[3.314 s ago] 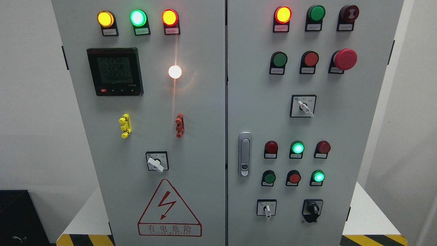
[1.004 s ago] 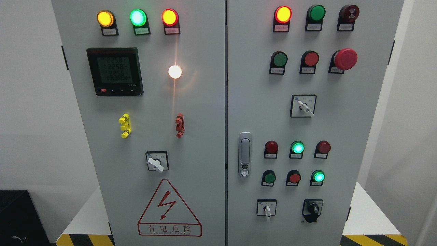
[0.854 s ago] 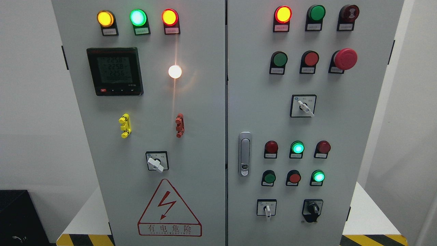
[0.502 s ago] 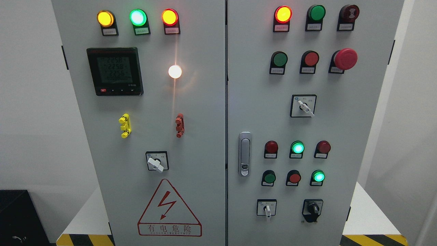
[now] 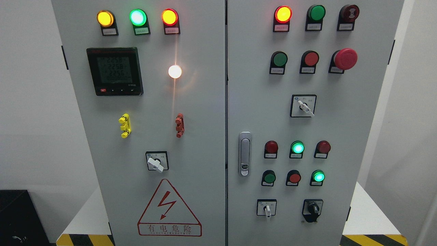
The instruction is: Flip black knob to close circuit
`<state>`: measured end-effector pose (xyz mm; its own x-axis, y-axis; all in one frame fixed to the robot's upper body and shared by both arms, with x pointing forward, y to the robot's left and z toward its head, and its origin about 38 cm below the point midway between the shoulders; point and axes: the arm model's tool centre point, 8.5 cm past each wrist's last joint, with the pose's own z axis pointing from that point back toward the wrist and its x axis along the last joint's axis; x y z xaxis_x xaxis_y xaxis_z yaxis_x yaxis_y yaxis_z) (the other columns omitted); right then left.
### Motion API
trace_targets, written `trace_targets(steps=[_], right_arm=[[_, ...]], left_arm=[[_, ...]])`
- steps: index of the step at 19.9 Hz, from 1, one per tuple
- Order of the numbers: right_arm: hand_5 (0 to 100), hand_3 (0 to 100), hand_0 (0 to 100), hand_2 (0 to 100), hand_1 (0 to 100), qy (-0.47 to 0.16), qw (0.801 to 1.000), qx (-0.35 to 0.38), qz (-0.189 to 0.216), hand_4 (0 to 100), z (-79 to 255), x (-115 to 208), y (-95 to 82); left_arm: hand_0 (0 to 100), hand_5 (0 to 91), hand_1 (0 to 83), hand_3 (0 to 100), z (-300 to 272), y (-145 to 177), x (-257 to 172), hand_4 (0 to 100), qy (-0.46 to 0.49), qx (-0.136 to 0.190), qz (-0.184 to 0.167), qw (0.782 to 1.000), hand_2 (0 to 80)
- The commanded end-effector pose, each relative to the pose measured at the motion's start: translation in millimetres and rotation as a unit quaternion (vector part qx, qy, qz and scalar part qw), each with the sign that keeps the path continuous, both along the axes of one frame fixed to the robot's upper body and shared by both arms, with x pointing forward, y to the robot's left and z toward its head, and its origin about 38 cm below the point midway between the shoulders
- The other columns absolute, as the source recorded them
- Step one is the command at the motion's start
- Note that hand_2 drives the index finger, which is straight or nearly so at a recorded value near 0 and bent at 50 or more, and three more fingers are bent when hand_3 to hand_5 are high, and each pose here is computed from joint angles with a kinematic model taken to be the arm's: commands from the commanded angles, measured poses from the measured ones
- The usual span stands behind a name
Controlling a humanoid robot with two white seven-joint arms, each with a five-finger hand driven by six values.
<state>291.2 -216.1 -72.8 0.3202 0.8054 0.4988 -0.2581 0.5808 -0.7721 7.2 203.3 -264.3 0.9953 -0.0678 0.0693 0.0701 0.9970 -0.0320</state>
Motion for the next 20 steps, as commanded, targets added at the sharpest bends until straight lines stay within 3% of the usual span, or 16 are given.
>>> trace_targets(steps=[1,6,9,14,20], right_arm=[[94,100,0,87,5,-0.122,0.992,-0.021,-0.002,89,88,37,-0.1],[94,100,0,88,5,-0.132,0.991,-0.030,-0.020,89,111,43,-6.9],[94,100,0,88,5,-0.153,0.986,-0.049,-0.036,89,128,49,-20.8],[94,100,0,88,5,-0.167,0.983,-0.064,-0.033,89,146,62,-21.9],[95,100,0,88,5,-0.183,0.979,-0.060,-0.062,89,177,88,-28.6]], left_arm=[[12,0.0,55.6,0,0,0,-6,0,-0.001,-0.001,0.001,1.000,0.0],[12,0.0,55.6,0,0,-1,-6,0,-0.001,-0.002,0.001,1.000,0.0],[12,0.0,55.6,0,0,-1,-6,0,-0.001,-0.002,0.001,1.000,0.0],[12,0.0,55.6,0,0,0,-6,0,-0.001,-0.001,0.001,1.000,0.0],[12,0.0,55.6,0,0,-1,-6,0,-0.001,-0.002,0.001,1.000,0.0]])
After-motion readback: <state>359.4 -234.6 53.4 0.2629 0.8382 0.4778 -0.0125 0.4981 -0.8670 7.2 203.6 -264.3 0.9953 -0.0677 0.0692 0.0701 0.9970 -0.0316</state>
